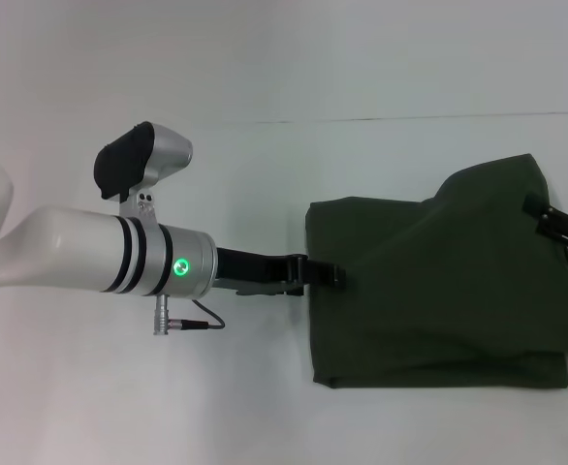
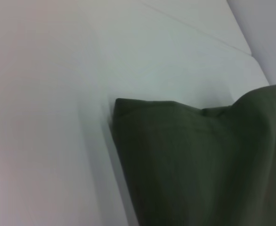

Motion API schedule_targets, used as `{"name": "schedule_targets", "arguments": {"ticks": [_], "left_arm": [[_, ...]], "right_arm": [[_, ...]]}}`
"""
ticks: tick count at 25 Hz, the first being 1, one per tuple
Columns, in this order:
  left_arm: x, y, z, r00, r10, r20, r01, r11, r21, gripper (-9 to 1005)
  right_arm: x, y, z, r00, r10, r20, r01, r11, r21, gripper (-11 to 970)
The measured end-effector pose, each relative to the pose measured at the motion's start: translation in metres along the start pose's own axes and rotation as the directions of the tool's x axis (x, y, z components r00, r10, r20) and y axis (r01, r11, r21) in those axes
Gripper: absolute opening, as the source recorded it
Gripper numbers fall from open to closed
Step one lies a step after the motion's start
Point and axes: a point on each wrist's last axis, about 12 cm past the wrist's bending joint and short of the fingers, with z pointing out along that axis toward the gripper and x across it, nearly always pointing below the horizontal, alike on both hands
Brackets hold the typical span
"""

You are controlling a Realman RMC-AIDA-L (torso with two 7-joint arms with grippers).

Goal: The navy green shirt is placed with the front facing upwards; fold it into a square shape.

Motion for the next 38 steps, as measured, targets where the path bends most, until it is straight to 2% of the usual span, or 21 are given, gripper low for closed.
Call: {"name": "schedule_targets", "arguments": {"ticks": [18,22,26,37,38], "left_arm": [[-0.005,-0.013,0.013,0.999,0.047,-0.027,-0.048,0.999,-0.011,716],[-0.005,-0.015,0.013,0.994,0.104,-0.026,-0.104,0.995,0.007,609],[-0.005,-0.016,0.013,0.994,0.109,-0.028,-0.108,0.994,0.01,502],[-0.005,-0.016,0.012,0.994,0.104,-0.02,-0.104,0.994,0.02,124],[-0.005,-0.014,0.01,0.995,0.101,-0.012,-0.1,0.995,0.025,119]], "right_arm": [[-0.001,-0.001,0.0,1.0,-0.001,0.001,0.001,1.0,0.003,908],[-0.001,-0.002,-0.001,1.0,0.003,0.005,-0.003,1.0,0.011,908],[-0.001,-0.002,-0.001,1.0,0.006,0.006,-0.006,1.0,0.013,907],[-0.002,-0.002,0.001,1.0,0.007,0.006,-0.007,1.0,0.014,906],[-0.002,-0.002,0.002,1.0,0.006,0.007,-0.007,1.0,0.014,906]]}}
